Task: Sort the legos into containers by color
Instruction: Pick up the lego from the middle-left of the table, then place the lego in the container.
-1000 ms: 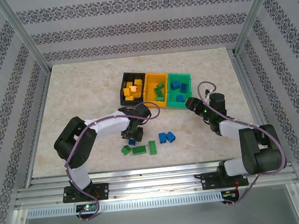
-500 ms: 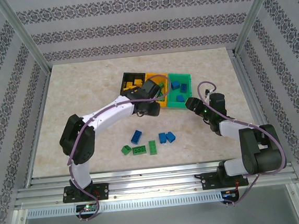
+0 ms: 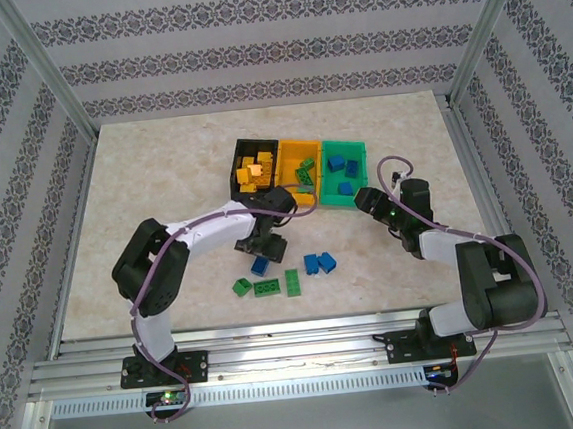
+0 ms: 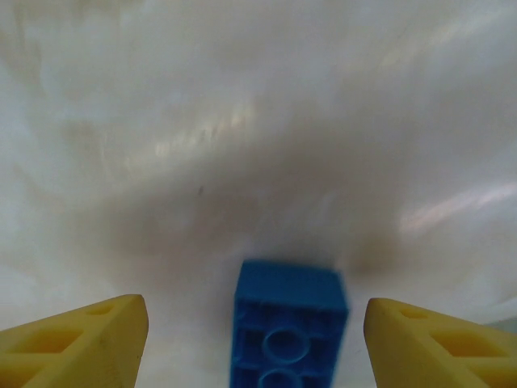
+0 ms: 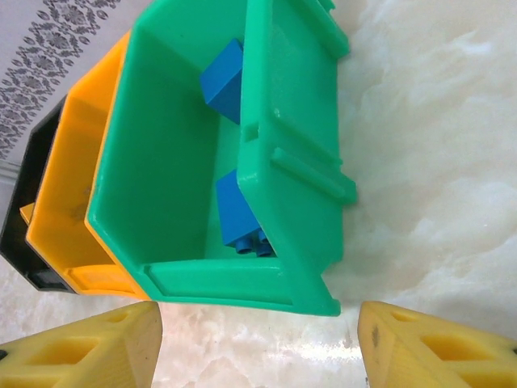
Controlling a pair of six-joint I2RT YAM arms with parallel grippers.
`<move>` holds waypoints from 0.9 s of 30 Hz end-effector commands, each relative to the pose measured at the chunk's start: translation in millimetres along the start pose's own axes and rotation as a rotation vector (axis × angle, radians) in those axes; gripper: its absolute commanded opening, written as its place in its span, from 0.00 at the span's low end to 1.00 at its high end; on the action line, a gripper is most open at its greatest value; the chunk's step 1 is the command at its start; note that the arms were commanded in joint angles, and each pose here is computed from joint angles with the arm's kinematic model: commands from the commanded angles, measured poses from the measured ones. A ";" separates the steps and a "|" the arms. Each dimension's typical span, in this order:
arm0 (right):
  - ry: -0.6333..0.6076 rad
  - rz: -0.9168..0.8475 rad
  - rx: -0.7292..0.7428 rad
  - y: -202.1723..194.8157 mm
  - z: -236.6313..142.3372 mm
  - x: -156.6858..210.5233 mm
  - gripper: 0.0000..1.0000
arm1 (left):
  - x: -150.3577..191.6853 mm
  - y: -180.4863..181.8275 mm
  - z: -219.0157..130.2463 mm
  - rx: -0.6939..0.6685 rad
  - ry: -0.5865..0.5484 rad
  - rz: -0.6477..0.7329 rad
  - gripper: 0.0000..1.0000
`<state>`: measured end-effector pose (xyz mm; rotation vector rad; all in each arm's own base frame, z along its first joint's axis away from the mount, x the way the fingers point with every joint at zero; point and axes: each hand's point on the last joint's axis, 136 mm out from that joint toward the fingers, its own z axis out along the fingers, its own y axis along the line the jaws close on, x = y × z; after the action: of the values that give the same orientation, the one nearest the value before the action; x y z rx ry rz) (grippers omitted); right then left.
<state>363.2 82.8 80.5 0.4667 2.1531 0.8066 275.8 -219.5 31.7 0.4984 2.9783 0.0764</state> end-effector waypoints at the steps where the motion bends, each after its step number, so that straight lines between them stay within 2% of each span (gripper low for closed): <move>1: 0.009 -0.002 -0.035 8.5 2.8 3.6 0.66 | 13.3 9.1 -2.4 -0.007 0.022 -0.013 0.70; 4: 0.006 -0.008 -0.030 8.1 2.4 3.3 0.66 | 11.8 5.8 5.8 0.002 0.027 -0.014 0.55; 6: 0.004 -0.014 -0.026 8.2 2.0 3.0 0.66 | 5.4 2.0 7.0 0.012 0.018 -0.010 0.36; 8: 0.002 -0.016 -0.024 7.9 1.8 2.8 0.66 | -3.6 -1.3 4.2 0.020 0.000 -0.005 0.21; 13: -0.001 -0.016 -0.024 8.1 1.6 1.8 0.66 | -42.3 -12.6 -21.7 0.051 -0.100 0.016 0.20; 21: -0.004 -0.018 -0.018 7.3 0.8 2.0 0.66 | -152.0 -57.4 -93.3 0.205 -0.395 0.034 0.21; 27: -0.008 -0.018 -0.023 8.6 -1.0 1.8 0.66 | -215.3 -91.4 -114.3 0.300 -0.503 0.053 0.22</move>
<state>362.5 86.8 79.7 0.4548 2.1582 0.8115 418.1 -362.7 164.0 0.4921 2.5138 -0.3794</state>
